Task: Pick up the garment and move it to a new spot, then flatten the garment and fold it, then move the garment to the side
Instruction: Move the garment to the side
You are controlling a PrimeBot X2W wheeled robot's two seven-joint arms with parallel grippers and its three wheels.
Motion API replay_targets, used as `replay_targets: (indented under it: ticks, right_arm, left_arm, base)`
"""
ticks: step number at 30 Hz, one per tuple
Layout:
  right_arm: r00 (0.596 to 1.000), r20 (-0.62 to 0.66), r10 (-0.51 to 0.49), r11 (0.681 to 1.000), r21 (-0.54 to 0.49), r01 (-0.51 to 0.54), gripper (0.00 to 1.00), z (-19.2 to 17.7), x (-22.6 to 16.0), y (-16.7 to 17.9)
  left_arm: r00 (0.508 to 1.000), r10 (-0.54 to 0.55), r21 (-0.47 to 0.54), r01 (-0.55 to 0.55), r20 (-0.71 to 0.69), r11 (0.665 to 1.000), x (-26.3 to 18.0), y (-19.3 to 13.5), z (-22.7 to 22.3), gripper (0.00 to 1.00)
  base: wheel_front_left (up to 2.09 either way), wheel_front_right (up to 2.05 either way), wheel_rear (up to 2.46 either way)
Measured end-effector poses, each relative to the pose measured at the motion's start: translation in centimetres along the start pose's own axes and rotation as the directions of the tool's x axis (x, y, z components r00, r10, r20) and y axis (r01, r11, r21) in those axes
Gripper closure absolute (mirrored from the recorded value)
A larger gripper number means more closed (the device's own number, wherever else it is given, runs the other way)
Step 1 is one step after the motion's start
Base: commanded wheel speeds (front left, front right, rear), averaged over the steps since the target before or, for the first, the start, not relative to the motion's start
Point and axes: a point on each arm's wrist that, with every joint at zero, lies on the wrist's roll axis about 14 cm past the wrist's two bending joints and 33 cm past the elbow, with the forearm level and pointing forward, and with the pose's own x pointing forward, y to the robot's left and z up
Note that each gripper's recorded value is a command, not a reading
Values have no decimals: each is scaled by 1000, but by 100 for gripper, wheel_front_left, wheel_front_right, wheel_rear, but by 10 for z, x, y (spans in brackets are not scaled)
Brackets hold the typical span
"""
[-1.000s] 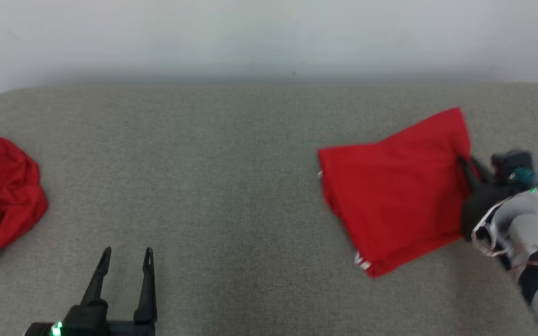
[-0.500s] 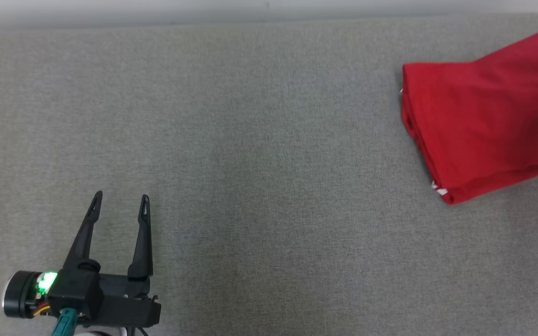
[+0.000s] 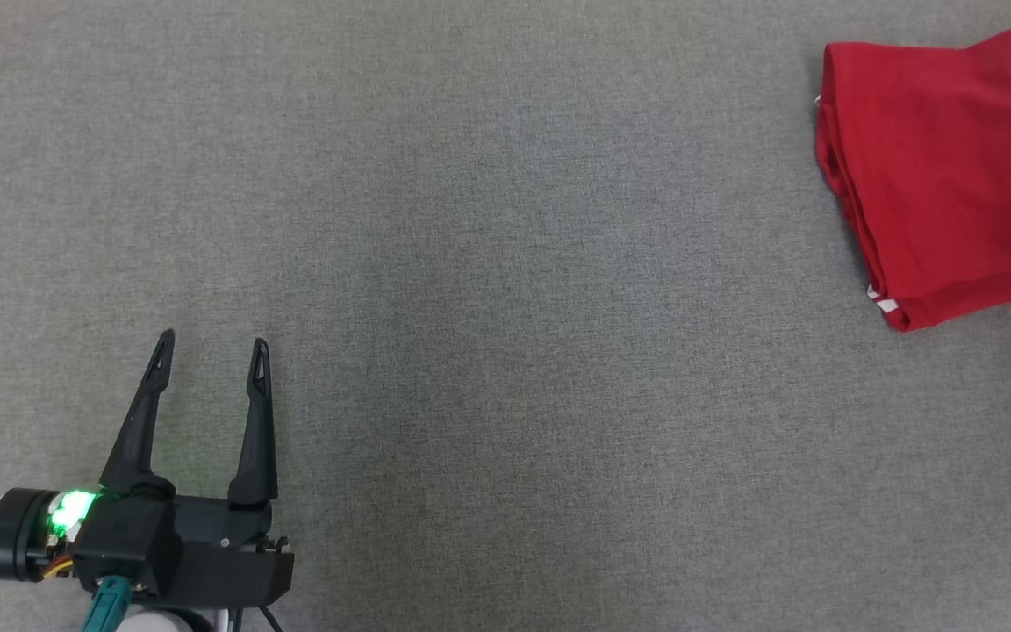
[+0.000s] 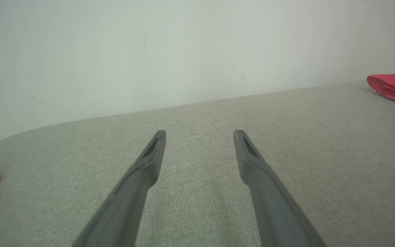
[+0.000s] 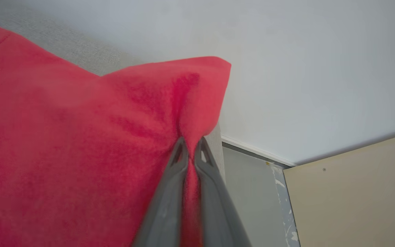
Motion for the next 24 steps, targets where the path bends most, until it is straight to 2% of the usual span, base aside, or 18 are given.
replay_targets:
  ticks: [4, 5, 6, 8, 9, 10, 16, 24]
  right_arm:
    - [1000, -9, 2, 1000, -15, -2, 100, -4, 0, 0]
    - [1000, -12, -1, 1000, -15, 1, 95, -5, 0, -1]
    - [1000, -13, -4, 1000, -15, 4, 95, -5, 1, -2]
    - [1000, -13, -4, 1000, -17, 4, 51, -6, 1, -2]
    - [1000, -13, -4, 1000, -19, 4, 10, -6, 0, -2]
    - [1000, -7, -6, 1000, -19, 6, 0, -5, 0, -3]
    - [998, 64, -28, 1000, 7, 28, 0, 13, -5, -9]
    - [976, 220, -8, 984, 175, -31, 0, 49, -26, 17]
  left_arm:
    - [1000, -4, 2, 4, -6, 1000, 1, 0, -3, 0]
    - [1000, -3, 2, 3, -8, 1000, 1, 0, -4, 0]
    - [1000, -3, 0, 3, -9, 1000, 1, 0, -4, 0]
    - [1000, -2, -1, 2, -10, 1000, 1, 0, -5, 0]
    - [1000, -2, 0, 2, -10, 1000, 1, 0, -5, 0]
    - [1000, 1, 1, -1, -11, 1000, 2, 1, -5, 0]
    - [1000, 10, 0, -10, -4, 1000, 0, 3, 0, 0]
    - [999, 42, -15, -42, -24, 999, -25, 6, 5, 0]
  base:
    - [0, 0, 0]
    - [0, 0, 0]
    - [0, 0, 0]
    - [0, 0, 0]
    - [0, 0, 0]
    - [0, 0, 0]
    - [0, 0, 0]
    - [0, 0, 0]
